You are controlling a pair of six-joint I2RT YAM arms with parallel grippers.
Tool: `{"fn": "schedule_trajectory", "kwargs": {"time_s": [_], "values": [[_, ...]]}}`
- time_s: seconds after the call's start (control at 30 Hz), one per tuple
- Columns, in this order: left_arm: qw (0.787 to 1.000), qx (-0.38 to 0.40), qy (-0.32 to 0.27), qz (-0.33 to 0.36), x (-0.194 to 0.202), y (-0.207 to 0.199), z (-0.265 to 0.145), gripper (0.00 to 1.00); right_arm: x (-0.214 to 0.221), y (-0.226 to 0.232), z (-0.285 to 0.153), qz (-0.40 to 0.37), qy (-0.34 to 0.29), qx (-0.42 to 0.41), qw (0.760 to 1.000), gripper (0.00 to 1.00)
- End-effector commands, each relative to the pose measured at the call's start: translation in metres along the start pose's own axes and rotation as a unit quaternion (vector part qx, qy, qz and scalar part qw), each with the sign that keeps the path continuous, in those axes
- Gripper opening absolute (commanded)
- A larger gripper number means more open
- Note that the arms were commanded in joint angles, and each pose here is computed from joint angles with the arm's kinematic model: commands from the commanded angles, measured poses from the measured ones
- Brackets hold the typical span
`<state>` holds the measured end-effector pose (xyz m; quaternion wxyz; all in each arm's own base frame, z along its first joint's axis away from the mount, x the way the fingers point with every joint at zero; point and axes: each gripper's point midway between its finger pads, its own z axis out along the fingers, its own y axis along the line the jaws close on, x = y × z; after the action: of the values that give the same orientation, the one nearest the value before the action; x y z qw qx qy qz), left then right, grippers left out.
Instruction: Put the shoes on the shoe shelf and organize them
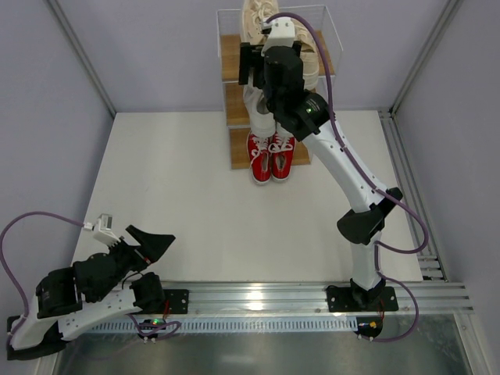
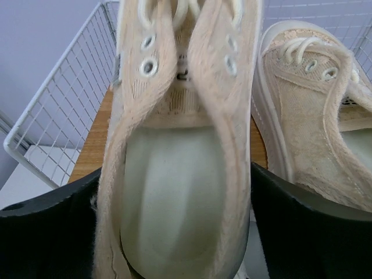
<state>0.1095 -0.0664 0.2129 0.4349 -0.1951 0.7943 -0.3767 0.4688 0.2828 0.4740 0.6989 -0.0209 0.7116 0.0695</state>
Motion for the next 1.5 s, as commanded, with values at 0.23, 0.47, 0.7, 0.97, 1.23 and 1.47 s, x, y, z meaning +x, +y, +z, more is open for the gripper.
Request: {"fn": "schedule_trajectory", "kwargs": {"time_s": [0.23,0.47,0.7,0.97,1.23,1.47], "values": [[0.999,0.016,-0.023,-0.022,-0.016,0.001,-0.013,1.00,-0.079,-0.015,-0.025,0.059,-0.100,0.001,0.993,1.00],[0.999,0.018,-0.028,-0.018,-0.019,0.000,-0.016,1.00,-0.112,-0.012,-0.046,0.070,-0.140,-0.020,0.987,1.00],[0.997,0.066,-0.048,0.003,-0.033,-0.029,-0.018,1.00,-0.174,-0.017,-0.114,0.069,-0.214,-0.053,0.973,1.00],[0.987,0.111,-0.048,0.103,-0.042,-0.137,0.012,1.00,-0.148,-0.080,-0.170,0.079,-0.211,-0.008,0.974,1.00],[0.970,0.141,-0.102,0.169,-0.070,-0.244,0.043,0.29,-0.106,-0.144,-0.213,0.111,-0.180,-0.011,0.977,0.04],[0.952,0.160,-0.124,0.229,-0.070,-0.309,0.082,0.00,-0.049,-0.142,-0.170,0.114,-0.083,-0.165,0.976,0.04]]}}
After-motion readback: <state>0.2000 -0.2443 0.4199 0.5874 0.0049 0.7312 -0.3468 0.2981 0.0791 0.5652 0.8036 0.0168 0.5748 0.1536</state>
